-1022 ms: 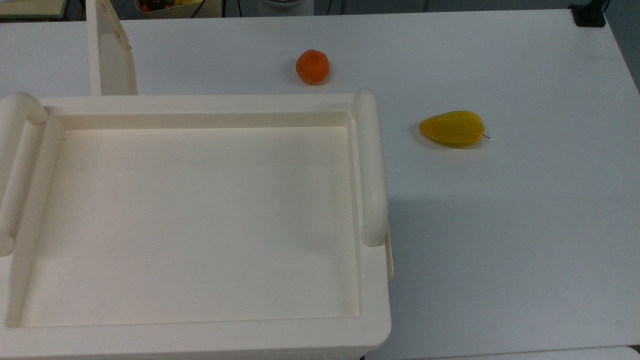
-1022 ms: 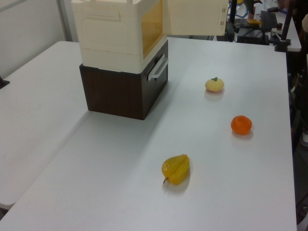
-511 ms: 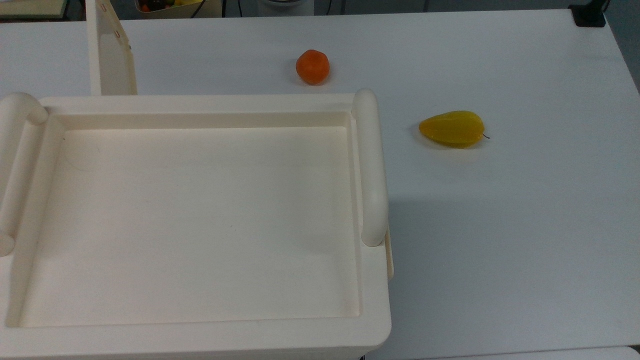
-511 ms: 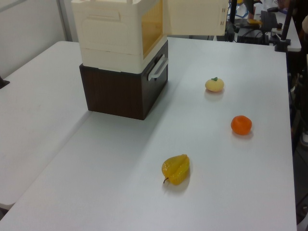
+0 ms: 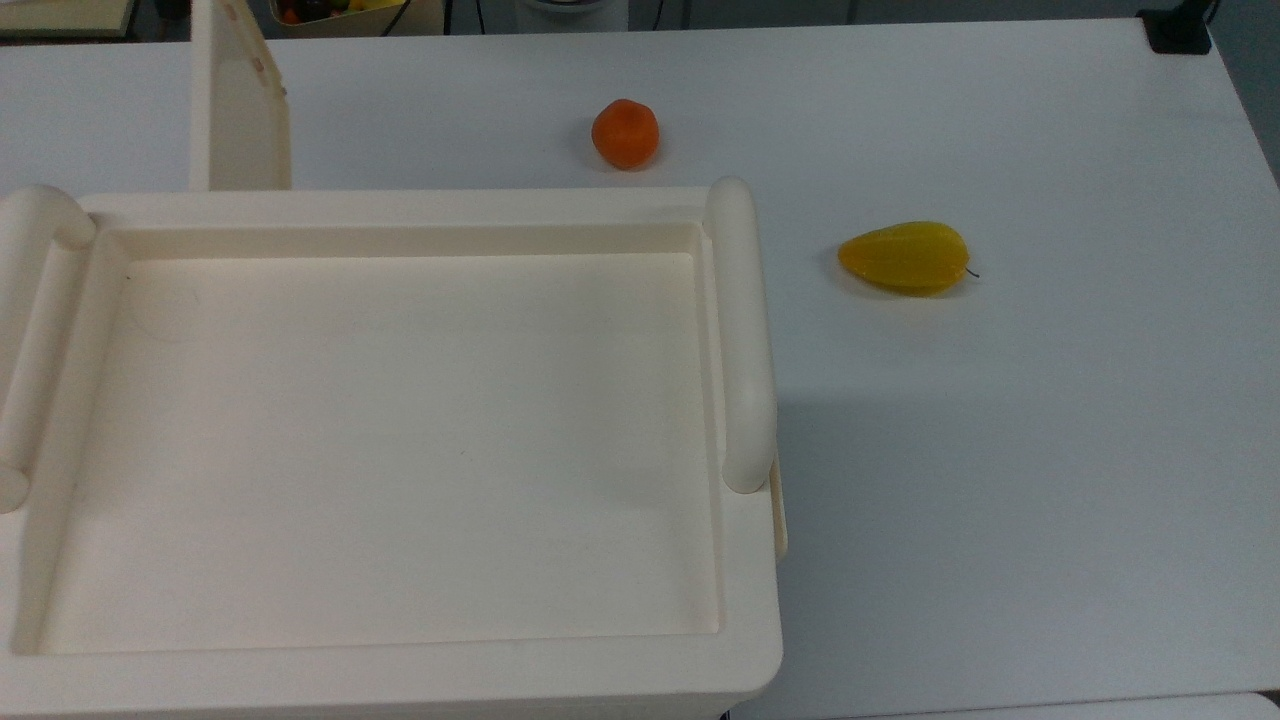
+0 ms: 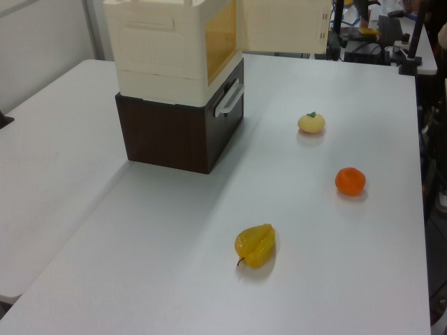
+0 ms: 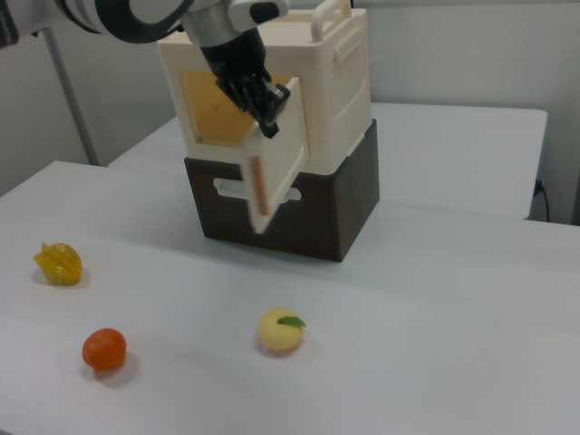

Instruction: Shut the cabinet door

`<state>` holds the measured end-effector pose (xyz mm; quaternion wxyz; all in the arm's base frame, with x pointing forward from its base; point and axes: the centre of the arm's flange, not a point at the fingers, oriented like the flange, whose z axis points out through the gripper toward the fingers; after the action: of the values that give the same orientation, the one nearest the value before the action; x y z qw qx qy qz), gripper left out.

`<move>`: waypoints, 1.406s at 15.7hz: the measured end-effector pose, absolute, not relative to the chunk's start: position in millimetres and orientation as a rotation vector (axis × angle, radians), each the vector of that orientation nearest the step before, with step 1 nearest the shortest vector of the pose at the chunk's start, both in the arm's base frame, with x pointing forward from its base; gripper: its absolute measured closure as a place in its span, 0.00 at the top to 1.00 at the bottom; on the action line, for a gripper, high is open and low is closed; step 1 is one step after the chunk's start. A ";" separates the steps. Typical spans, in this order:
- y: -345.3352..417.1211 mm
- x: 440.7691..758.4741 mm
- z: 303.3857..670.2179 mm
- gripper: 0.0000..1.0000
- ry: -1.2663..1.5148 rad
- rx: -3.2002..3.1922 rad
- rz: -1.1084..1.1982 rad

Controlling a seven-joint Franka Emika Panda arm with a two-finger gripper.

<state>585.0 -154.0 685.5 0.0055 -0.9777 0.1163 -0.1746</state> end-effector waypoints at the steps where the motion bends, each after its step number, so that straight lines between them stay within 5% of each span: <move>1: -147.8 586.7 685.2 0.01 0.351 -3.044 -0.546; 11: -45.2 608.2 673.0 0.01 0.163 -2.980 -0.509; 22: 34.3 676.4 637.4 0.01 0.215 -2.791 -0.929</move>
<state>676.4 34.3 637.4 0.0961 -0.9419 0.0725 -0.3136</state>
